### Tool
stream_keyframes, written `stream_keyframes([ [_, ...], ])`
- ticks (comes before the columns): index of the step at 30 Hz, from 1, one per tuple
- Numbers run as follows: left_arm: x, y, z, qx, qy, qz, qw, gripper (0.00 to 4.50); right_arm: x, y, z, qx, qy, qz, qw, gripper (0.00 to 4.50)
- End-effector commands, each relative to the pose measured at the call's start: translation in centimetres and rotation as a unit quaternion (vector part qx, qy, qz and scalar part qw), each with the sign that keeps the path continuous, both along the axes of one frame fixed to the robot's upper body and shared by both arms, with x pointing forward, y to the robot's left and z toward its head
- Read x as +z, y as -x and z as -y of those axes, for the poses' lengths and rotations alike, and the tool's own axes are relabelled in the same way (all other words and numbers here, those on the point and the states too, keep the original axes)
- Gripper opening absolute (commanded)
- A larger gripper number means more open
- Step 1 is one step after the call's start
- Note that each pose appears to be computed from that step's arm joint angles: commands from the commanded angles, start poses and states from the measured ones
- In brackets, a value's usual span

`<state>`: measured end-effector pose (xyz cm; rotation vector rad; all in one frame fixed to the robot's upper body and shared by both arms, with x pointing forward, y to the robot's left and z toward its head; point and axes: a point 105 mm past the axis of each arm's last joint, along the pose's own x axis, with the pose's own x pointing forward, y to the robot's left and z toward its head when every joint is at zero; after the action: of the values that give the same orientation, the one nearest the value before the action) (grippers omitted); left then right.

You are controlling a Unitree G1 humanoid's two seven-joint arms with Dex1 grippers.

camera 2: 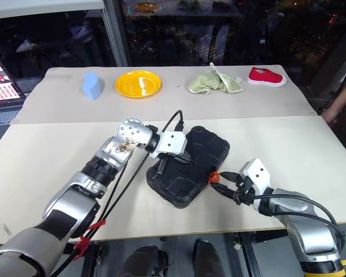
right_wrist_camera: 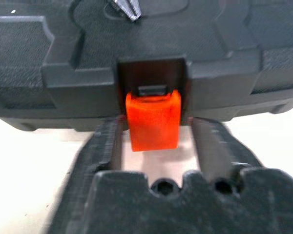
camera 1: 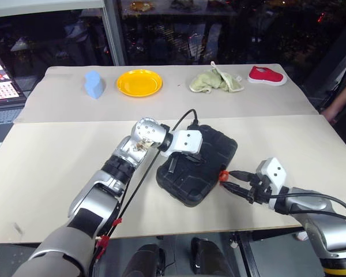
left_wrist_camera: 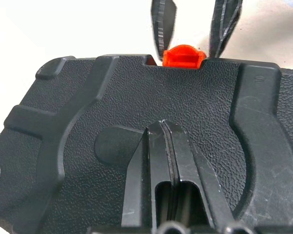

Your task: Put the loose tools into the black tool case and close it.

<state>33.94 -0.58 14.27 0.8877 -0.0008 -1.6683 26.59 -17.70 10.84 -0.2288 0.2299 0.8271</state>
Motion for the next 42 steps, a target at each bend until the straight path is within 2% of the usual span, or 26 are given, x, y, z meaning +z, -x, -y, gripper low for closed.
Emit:
stream_keyframes([
  [1,-2.5,0.1,-0.9,0.008,-0.049,-0.018,0.999,0.0,1.8,0.8,1.0,-0.005,0.001,0.02,1.0,3.7],
  [5,-2.5,0.2,-0.8,0.008,-0.048,-0.019,0.999,0.0,0.5,1.8,1.8,-0.014,0.02,-0.002,1.0,3.7],
  [6,-2.5,0.2,-0.8,0.008,-0.047,-0.019,0.999,0.0,0.1,1.9,2.0,-0.017,0.024,-0.007,1.0,3.27],
  [8,-2.5,0.2,-0.7,0.008,-0.047,-0.019,0.999,0.0,-0.6,1.7,2.2,-0.027,0.027,-0.014,0.999,3.0],
  [9,-2.5,0.2,-0.7,0.008,-0.046,-0.019,0.999,0.0,-0.8,1.5,2.2,-0.031,0.028,-0.017,0.999,2.7],
  [10,-2.5,0.1,-0.6,0.008,-0.046,-0.019,0.999,0.0,-1.1,1.3,2.2,-0.033,0.03,-0.019,0.999,2.23],
  [16,-2.3,0.0,-0.7,0.008,-0.048,-0.016,0.999,0.0,-2.1,-0.1,0.9,-0.028,0.028,-0.019,0.999,0.25],
  [17,-2.3,0.0,-0.7,0.009,-0.048,-0.016,0.999,0.0,-2.2,-0.3,0.5,-0.025,0.027,-0.02,0.999,0.04],
  [23,-2.2,-0.1,-0.7,0.011,-0.048,-0.015,0.999,0.0,-2.4,-0.1,-1.5,0.004,0.014,-0.027,1.0,0.04],
  [31,-2.2,-0.2,-0.8,0.014,-0.047,-0.016,0.999,0.0,0.8,-0.4,-2.0,0.012,-0.017,0.004,1.0,0.04],
  [42,-2.3,-0.1,-0.2,0.011,-0.042,-0.017,0.999,0.0,2.4,-0.3,-2.4,0.023,-0.015,0.011,1.0,0.04],
])
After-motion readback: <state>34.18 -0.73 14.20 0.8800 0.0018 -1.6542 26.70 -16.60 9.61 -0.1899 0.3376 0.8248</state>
